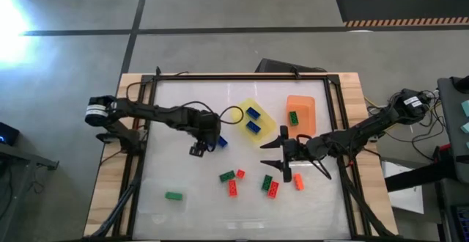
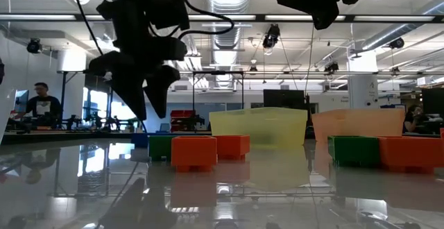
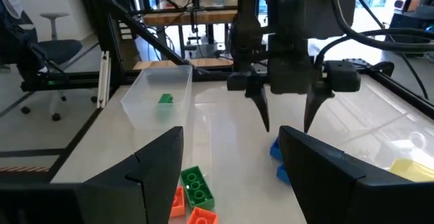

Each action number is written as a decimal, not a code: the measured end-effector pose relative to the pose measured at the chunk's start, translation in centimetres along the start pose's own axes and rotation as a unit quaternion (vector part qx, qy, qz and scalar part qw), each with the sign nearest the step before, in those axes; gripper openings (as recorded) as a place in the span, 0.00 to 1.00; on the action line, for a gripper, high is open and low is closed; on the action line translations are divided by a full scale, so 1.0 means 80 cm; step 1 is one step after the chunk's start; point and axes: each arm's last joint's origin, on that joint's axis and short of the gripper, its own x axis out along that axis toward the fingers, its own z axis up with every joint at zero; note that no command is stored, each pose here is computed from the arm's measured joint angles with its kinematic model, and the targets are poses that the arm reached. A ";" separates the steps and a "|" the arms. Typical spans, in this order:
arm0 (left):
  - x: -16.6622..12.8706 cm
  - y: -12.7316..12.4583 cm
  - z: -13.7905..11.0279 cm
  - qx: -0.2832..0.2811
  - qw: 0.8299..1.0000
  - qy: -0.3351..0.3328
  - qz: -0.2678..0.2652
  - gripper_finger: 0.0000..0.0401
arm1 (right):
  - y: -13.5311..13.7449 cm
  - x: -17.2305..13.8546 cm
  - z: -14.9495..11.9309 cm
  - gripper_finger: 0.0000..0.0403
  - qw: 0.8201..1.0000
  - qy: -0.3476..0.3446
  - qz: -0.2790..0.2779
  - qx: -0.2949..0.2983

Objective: Sort & place blocks by color
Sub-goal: Put the blue game piece into the yellow bin

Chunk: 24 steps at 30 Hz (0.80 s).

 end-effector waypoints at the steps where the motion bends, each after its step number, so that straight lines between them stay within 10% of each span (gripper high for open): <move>1: 0.002 0.000 -0.001 -0.001 1.000 -0.002 0.000 0.66 | 0.000 0.000 0.000 0.58 1.000 0.000 0.000 0.000; 24: 0.056 -0.008 -0.024 -0.005 1.000 0.004 -0.007 0.65 | 0.000 0.000 0.000 0.58 1.000 0.000 0.000 0.009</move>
